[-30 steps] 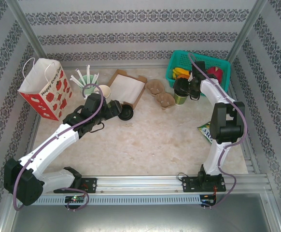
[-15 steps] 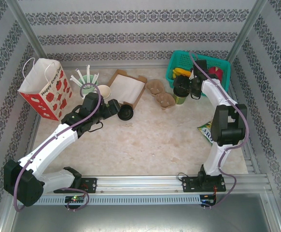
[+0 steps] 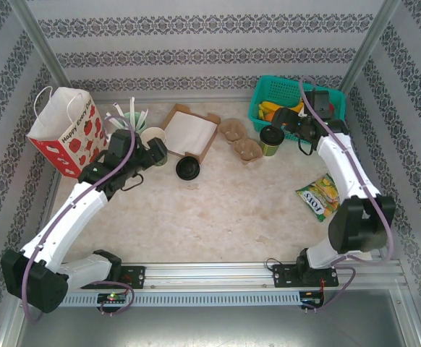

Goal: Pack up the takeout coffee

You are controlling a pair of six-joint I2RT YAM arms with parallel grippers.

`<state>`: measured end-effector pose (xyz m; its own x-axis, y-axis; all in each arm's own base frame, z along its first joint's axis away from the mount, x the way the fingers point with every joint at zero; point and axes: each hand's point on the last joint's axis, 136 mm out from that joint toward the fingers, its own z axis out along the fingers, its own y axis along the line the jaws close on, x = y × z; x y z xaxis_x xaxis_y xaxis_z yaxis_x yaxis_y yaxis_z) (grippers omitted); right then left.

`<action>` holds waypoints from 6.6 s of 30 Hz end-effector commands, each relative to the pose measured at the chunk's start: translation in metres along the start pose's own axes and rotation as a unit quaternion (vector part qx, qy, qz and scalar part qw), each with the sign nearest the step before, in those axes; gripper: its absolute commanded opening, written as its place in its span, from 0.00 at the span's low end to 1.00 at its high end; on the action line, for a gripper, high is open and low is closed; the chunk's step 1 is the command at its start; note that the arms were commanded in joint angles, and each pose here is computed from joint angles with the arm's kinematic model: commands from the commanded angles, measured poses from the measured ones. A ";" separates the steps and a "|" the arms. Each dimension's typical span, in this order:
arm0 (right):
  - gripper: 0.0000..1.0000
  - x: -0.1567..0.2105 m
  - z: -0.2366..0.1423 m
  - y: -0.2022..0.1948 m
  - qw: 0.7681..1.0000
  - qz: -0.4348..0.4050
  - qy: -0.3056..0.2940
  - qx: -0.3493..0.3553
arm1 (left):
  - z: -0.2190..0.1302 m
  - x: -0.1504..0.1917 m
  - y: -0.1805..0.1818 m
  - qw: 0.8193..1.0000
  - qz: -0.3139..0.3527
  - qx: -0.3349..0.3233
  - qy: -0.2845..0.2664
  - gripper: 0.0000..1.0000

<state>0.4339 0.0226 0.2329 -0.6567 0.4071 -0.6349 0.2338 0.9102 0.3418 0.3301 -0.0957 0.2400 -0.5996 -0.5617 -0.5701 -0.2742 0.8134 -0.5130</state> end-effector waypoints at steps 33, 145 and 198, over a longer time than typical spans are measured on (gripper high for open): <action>0.98 0.015 -0.062 -0.009 0.993 -0.051 -0.104 0.002 | -0.116 -0.179 0.209 0.918 -0.267 -0.246 -0.161 0.99; 0.98 0.133 0.116 0.118 0.995 0.048 0.091 0.010 | -0.070 0.000 -0.023 0.994 0.103 0.000 0.024 1.00; 0.81 0.211 0.013 -0.039 0.963 0.081 0.242 0.087 | -0.040 -0.019 -0.035 0.988 0.157 -0.012 0.005 1.00</action>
<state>0.2914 0.0770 0.0854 -0.8898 0.4129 -0.1941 0.3560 0.8944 0.2707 0.3159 -0.1167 0.2736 -0.7288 -0.2759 -0.6267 -0.1004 0.9484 -0.3007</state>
